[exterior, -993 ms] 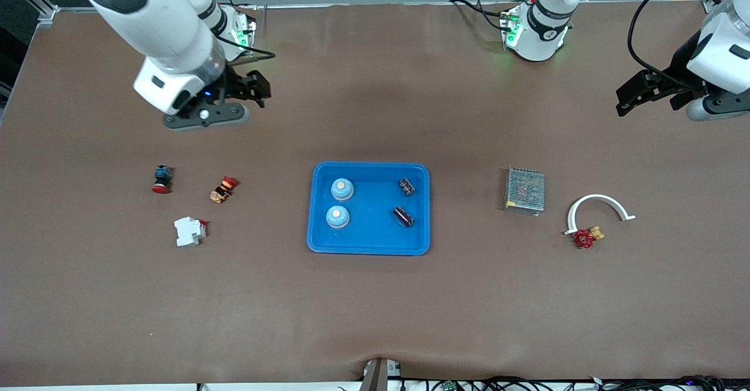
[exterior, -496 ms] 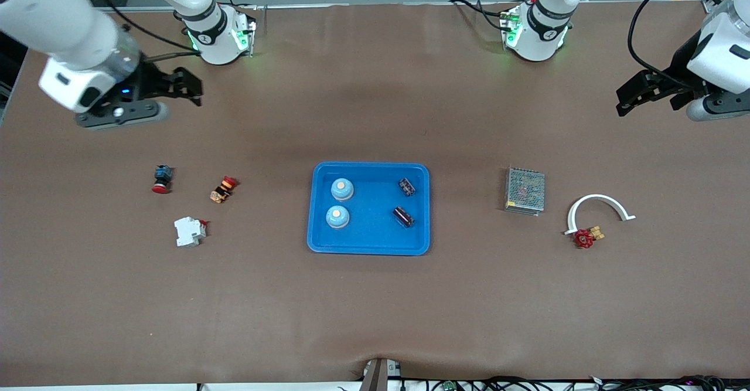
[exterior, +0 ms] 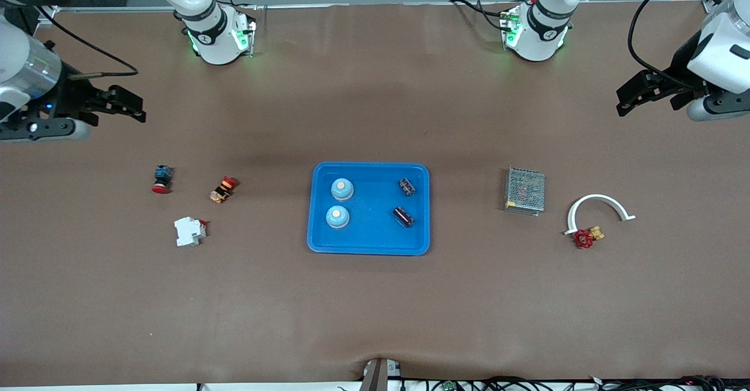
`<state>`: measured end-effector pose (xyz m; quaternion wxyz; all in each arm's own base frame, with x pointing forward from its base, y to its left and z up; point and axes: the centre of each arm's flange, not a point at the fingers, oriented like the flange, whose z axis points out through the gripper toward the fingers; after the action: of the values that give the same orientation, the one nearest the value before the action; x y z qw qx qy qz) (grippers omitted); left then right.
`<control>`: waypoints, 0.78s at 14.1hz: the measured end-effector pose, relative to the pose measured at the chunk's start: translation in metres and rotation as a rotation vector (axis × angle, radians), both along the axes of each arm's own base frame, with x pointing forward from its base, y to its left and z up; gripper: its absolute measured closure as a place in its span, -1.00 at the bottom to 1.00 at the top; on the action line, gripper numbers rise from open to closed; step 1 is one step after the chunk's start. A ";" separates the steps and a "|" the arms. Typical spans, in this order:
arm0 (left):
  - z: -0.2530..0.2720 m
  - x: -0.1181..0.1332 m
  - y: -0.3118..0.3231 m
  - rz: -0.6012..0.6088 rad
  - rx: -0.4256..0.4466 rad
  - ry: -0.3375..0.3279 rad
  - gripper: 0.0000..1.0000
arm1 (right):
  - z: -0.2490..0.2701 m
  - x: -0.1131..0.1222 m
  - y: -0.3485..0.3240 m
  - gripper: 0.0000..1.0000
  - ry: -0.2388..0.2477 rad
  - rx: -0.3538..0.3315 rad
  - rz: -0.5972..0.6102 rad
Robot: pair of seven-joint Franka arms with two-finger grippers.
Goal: Place electrolytic capacitor and blue bell in tray
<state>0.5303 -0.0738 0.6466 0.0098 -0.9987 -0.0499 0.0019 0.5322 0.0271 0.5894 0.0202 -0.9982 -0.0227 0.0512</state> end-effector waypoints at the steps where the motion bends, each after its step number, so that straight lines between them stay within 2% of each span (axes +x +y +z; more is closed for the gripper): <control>1: 0.000 0.000 0.000 0.000 0.000 0.000 -1.00 | 0.002 0.002 -0.010 -1.00 -0.012 0.002 -0.004; 6: 0.000 0.000 0.000 0.000 0.000 0.000 -1.00 | 0.012 0.009 -0.052 -1.00 -0.042 0.002 -0.054; 8: 0.000 0.000 0.000 0.001 0.000 0.000 -1.00 | 0.009 0.015 -0.055 -1.00 -0.042 -0.009 -0.054; 11: 0.001 0.000 0.002 0.002 0.000 0.000 -1.00 | 0.006 0.024 -0.054 -1.00 -0.071 -0.017 -0.052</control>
<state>0.5301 -0.0721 0.6473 0.0098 -0.9986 -0.0511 0.0019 0.5564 -0.0270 0.5958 0.0122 -0.9998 0.0028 0.0153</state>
